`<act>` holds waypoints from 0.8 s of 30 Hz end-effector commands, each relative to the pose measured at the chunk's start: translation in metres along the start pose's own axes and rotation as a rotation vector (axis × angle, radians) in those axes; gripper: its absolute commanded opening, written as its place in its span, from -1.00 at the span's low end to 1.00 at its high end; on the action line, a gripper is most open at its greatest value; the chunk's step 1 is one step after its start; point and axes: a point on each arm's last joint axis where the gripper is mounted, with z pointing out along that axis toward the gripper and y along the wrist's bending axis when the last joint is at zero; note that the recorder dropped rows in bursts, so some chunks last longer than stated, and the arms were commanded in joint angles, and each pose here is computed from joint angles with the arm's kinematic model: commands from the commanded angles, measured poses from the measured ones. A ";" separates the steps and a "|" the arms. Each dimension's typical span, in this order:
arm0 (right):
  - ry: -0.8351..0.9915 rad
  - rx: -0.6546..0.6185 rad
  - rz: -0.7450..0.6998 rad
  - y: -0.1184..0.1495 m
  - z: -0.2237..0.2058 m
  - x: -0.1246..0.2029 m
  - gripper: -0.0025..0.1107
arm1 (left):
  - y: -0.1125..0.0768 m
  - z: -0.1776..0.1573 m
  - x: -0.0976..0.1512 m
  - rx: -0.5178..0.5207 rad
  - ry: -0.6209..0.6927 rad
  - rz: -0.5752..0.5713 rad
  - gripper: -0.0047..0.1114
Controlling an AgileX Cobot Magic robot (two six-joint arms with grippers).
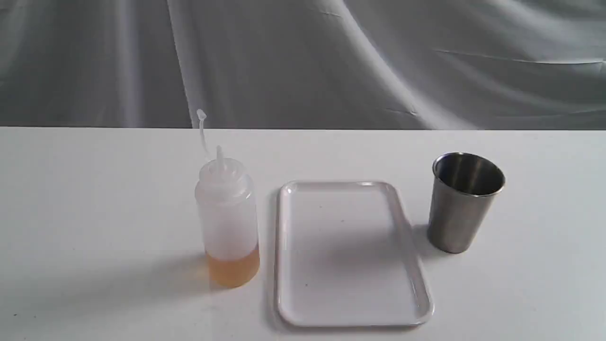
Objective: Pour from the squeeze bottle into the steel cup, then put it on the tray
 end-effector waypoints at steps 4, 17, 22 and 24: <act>-0.041 0.109 -0.009 -0.011 0.014 -0.001 -0.96 | 0.000 0.000 0.000 0.008 -0.008 0.000 -0.92; -0.068 0.228 0.045 -0.014 0.021 0.011 -0.96 | 0.000 0.000 0.000 0.008 -0.008 -0.003 -0.92; -0.046 0.231 -0.095 -0.017 0.025 0.015 -0.96 | 0.000 0.000 0.000 0.008 -0.008 0.000 -0.92; -0.035 0.232 -0.120 -0.020 0.030 0.021 -0.96 | 0.000 0.000 0.000 0.008 -0.008 0.000 -0.92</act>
